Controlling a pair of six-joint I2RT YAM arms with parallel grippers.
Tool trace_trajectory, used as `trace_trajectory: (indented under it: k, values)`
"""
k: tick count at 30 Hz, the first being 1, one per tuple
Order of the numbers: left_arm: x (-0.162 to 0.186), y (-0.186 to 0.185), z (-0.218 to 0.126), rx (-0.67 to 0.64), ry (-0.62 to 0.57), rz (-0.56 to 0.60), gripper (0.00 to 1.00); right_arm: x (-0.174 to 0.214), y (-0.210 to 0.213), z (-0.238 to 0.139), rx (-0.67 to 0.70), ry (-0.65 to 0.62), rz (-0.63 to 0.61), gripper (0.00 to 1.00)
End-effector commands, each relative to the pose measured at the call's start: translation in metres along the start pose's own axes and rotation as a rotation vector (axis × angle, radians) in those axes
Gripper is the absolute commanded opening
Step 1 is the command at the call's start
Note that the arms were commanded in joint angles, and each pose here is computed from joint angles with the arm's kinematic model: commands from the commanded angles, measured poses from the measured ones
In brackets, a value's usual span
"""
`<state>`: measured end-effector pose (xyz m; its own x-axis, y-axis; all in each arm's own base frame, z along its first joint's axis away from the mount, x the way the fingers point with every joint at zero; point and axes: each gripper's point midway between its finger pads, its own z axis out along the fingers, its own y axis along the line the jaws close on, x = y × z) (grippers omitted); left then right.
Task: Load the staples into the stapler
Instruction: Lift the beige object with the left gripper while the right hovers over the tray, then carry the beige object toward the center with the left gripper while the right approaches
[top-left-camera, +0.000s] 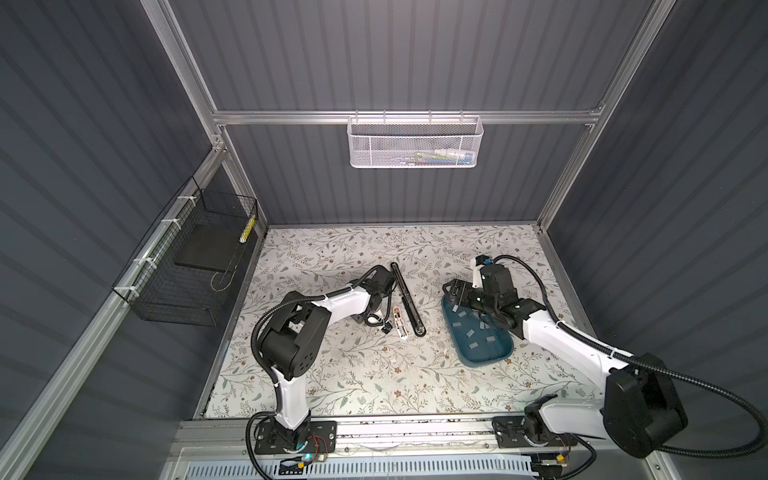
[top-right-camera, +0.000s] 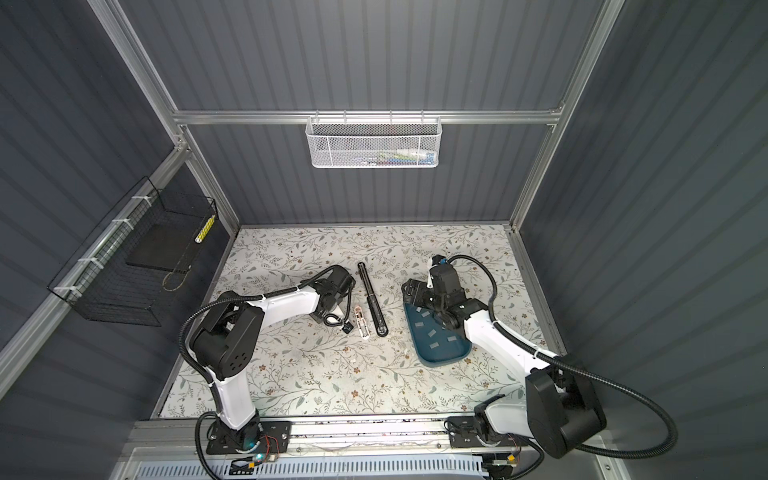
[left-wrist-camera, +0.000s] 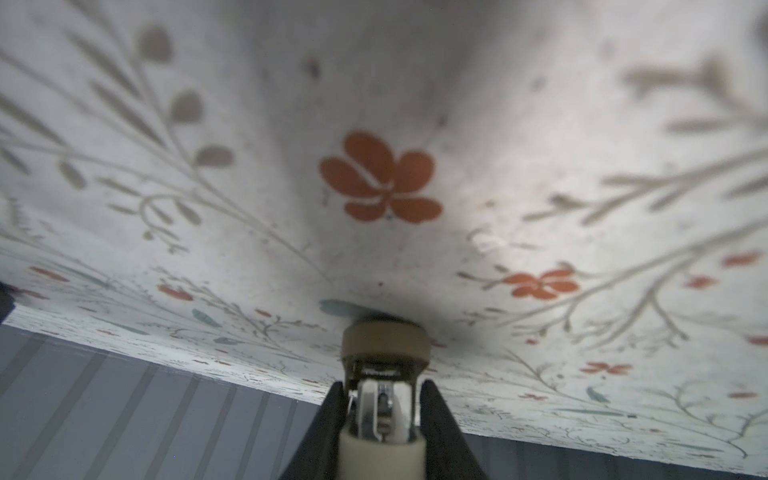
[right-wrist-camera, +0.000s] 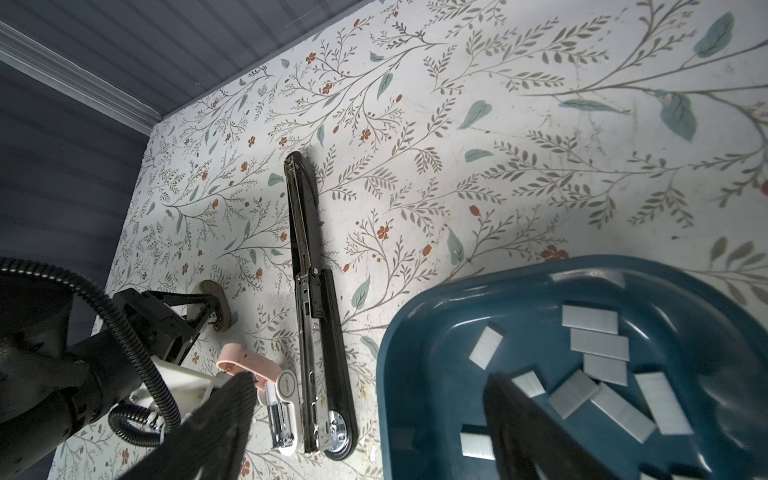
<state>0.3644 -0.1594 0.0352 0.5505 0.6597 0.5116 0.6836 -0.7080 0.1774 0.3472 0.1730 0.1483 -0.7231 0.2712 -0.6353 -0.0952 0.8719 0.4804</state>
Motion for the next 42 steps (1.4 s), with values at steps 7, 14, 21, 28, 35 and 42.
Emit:
trace_trajectory:
  k: [7, 14, 21, 28, 35, 42]
  values:
    - [-0.007, -0.016, -0.009, 0.049, -0.047, 0.203, 0.23, -0.003, 0.001, 0.004, -0.015, 0.003, 0.019, 0.88]
    - [-0.008, -0.001, -0.04, -0.033, -0.149, 0.073, 0.0, -0.005, 0.001, 0.0, -0.017, -0.007, 0.022, 0.88]
    - [0.001, 0.032, -0.117, -0.238, -0.337, -0.241, 0.0, -0.011, 0.001, -0.01, -0.029, -0.048, 0.03, 0.9]
    - [0.021, 0.078, -0.228, -0.43, -0.661, -0.784, 0.0, -0.014, 0.002, -0.022, -0.061, -0.113, 0.042, 0.93]
    - [0.01, 0.096, -0.31, -0.322, -1.31, -1.384, 0.0, -0.012, 0.001, -0.021, -0.068, -0.123, 0.042, 0.97]
    - [-0.039, 0.071, -0.246, -0.361, -1.474, -1.421, 0.0, -0.01, 0.012, -0.019, -0.134, -0.121, 0.012, 0.95]
